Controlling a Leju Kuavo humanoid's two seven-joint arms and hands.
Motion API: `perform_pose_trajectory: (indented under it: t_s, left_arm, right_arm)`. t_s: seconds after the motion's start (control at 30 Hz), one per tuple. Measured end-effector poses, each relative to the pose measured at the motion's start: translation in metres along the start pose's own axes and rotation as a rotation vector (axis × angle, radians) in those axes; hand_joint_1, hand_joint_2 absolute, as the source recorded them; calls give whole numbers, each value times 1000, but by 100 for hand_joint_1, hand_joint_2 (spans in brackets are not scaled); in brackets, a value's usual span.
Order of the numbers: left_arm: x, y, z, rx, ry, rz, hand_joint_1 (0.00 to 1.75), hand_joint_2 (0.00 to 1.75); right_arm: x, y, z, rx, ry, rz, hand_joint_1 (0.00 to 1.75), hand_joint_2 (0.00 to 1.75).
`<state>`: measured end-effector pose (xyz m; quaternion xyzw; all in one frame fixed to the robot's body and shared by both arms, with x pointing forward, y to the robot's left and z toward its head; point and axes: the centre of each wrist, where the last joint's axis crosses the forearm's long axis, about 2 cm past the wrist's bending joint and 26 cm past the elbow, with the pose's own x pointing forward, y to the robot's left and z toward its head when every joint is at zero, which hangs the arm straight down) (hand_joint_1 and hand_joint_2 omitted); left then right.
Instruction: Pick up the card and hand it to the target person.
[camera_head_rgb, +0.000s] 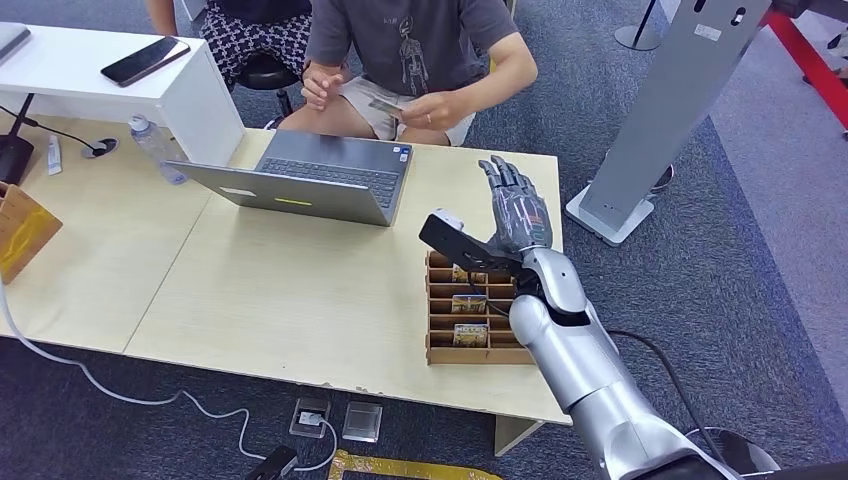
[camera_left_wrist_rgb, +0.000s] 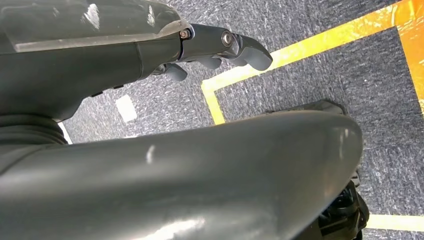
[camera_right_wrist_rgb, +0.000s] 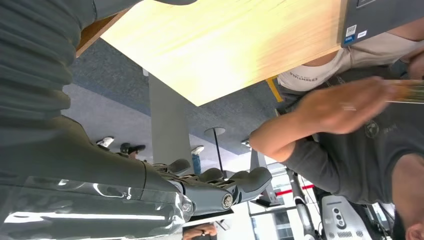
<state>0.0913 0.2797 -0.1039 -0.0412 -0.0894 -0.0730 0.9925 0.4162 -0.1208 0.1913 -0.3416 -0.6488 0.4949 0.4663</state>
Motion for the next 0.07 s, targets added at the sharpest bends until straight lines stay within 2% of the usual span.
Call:
perform_pose_trajectory:
  t_s: [0.07]
  left_arm:
    - [0, 0, 0, 1, 0, 0, 0, 0]
  right_arm:
    - [0, -1, 0, -5, 0, -1, 0, 175]
